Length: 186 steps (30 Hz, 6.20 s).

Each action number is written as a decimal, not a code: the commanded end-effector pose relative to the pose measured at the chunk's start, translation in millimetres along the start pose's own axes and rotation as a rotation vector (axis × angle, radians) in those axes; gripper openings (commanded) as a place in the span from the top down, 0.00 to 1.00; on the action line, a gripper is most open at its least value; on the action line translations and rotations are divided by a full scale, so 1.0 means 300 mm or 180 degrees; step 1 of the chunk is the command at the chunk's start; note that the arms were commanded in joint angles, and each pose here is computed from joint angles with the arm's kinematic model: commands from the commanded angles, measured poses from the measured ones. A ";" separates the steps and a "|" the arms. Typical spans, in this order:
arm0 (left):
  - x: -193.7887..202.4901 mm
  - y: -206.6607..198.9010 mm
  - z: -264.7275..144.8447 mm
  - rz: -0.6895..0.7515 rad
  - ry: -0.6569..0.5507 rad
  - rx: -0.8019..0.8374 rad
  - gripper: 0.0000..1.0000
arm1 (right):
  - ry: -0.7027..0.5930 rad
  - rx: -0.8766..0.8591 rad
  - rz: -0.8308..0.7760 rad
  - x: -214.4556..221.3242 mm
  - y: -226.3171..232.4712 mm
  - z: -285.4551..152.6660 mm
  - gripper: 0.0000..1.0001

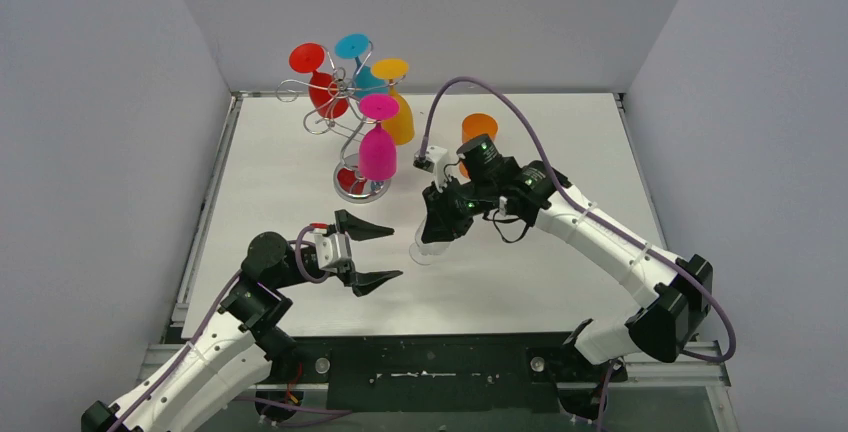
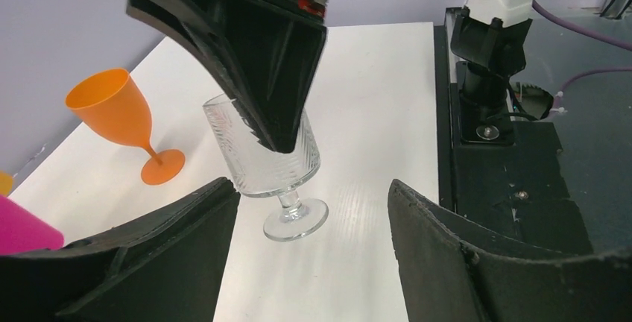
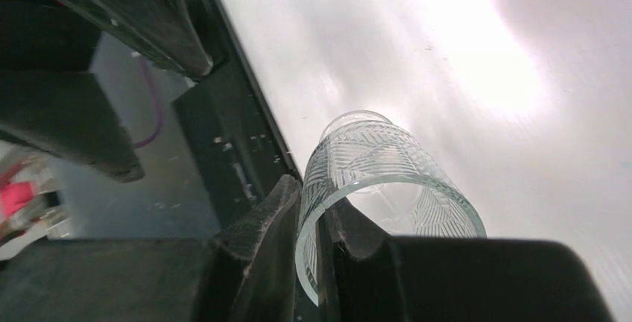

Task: Take the wine glass off the wine glass rack
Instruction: Place the wine glass at the center of the board, then pick up the wine glass from the wine rack.

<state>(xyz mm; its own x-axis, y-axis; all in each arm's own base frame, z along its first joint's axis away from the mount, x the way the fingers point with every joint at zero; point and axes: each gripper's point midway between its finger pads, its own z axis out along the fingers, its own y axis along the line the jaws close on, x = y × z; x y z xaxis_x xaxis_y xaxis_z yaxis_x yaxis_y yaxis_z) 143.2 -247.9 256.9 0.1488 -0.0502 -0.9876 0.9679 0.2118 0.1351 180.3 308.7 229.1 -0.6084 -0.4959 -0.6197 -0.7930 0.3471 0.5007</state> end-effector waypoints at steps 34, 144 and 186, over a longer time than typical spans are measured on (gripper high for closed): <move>0.034 0.422 -0.540 -0.0757 0.0374 -0.3955 0.15 | -0.1073 0.3505 0.1166 -0.066 -0.915 -0.346 1.00; -0.006 0.420 -0.451 -0.0837 -0.0023 -0.3260 0.12 | -0.3119 -0.0993 0.1294 -0.837 -0.207 -0.141 0.51; 0.035 0.433 -0.437 -0.0978 0.0133 -0.3215 0.12 | -0.3117 -0.1250 0.1408 -0.835 -0.153 -0.167 1.00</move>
<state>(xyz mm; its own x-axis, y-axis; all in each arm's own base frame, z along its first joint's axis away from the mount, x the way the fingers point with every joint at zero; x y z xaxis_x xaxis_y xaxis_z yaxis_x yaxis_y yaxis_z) 244.5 -91.3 238.8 -0.1311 -0.2018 -0.9706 0.3222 0.9172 -0.2343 389.2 386.1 348.8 -0.7851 0.4736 -0.3992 -0.4387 0.0299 0.8982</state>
